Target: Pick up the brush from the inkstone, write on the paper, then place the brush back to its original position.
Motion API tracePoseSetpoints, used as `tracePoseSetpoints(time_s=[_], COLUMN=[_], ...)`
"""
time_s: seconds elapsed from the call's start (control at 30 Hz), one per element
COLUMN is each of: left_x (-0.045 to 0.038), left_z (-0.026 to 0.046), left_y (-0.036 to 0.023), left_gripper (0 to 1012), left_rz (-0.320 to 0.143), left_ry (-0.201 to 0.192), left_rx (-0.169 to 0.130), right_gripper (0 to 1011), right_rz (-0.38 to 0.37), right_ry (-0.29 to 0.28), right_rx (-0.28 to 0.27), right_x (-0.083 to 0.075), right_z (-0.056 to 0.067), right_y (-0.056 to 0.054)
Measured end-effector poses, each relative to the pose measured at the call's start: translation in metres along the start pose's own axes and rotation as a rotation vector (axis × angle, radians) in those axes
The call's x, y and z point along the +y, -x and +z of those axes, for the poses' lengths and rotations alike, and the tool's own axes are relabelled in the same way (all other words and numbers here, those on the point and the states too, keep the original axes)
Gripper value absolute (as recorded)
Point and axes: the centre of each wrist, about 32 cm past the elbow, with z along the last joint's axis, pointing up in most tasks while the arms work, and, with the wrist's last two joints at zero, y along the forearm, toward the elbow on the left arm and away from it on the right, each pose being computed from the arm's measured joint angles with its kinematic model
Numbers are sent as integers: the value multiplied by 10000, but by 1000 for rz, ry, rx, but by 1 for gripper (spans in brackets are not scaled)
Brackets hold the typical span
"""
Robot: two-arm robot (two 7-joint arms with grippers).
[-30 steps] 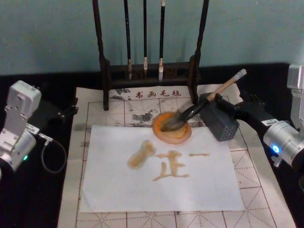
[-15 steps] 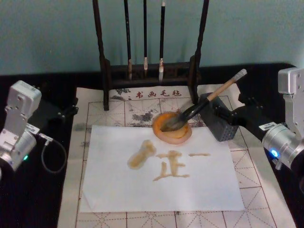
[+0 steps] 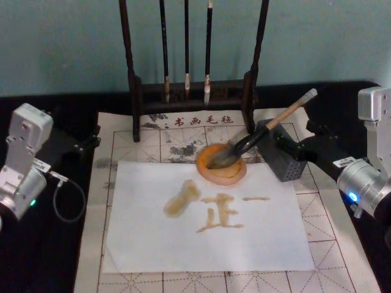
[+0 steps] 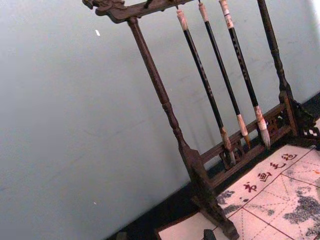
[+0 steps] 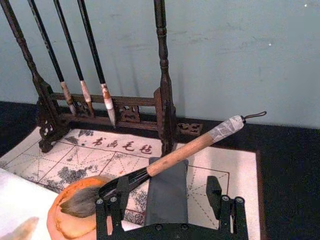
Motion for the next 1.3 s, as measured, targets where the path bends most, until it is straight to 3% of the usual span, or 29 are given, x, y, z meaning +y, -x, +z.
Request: tracePoseSetpoints(time_s=[1.3], left_x=[0], left_z=[0], left_y=[0], left_gripper=[1001], left_rz=[0], left_ry=[0], left_rx=[0], right_gripper=[1000], right_rz=[0], right_ry=[-2], right_rx=[4], right_x=[0], right_z=[2], right_y=[-2])
